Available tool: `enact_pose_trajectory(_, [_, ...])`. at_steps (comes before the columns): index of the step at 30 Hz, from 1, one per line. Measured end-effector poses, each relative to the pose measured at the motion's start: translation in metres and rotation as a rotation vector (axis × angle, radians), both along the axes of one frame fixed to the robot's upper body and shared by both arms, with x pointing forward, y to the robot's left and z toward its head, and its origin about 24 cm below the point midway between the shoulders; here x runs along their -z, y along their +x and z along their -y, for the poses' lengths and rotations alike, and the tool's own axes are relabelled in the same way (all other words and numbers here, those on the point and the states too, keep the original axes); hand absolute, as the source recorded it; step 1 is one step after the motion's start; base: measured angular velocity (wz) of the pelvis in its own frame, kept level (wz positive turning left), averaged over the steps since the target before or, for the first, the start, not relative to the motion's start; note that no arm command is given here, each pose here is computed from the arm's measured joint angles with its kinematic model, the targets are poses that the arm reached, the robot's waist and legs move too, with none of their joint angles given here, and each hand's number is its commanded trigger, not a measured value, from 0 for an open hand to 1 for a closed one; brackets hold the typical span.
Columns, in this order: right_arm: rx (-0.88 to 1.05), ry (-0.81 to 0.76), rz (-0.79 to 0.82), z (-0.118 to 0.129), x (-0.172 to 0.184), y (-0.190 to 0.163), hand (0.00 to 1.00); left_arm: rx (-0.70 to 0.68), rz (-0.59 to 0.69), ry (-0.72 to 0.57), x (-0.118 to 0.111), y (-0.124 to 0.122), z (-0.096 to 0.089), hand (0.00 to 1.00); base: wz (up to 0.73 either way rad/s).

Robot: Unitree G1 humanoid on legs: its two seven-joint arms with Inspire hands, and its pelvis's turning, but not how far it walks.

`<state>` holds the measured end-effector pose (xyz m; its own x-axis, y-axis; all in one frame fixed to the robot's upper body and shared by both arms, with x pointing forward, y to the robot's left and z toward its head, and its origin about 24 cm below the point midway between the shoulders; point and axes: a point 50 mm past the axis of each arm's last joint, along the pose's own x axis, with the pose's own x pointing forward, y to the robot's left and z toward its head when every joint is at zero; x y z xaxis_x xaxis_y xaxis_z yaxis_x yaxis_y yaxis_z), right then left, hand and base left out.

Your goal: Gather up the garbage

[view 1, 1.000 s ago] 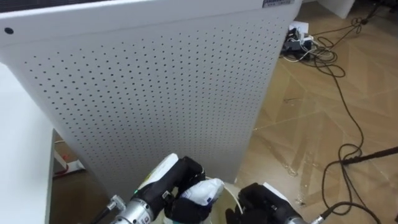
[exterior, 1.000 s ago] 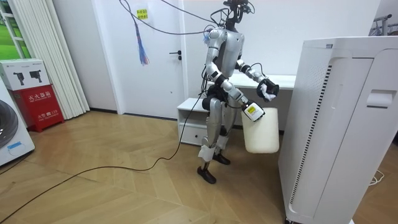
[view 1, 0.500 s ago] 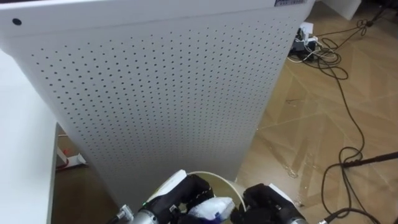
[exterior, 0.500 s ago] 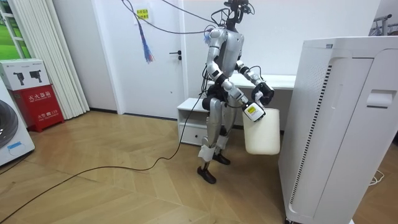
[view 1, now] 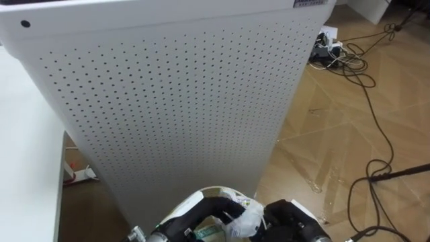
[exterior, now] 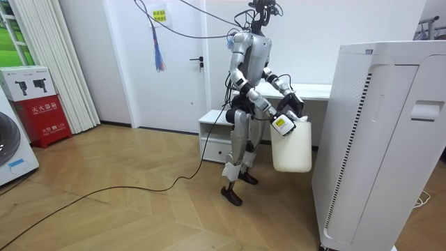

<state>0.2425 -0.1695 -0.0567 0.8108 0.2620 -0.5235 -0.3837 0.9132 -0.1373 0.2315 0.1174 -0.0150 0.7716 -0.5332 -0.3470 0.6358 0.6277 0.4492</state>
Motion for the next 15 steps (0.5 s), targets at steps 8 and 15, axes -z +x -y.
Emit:
enact_pose_trajectory(8, [-0.003, 0.003, 0.001, 0.0, 0.0, 0.0, 1.0, 0.005, -0.047, 0.008, 0.008, -0.007, -0.003, 0.0, 0.0])
enact_pose_trajectory(15, [0.001, -0.007, -0.019, 0.001, 0.004, -0.003, 1.0, 0.009, -0.088, 0.008, 0.016, -0.016, -0.004, 0.0, 0.01])
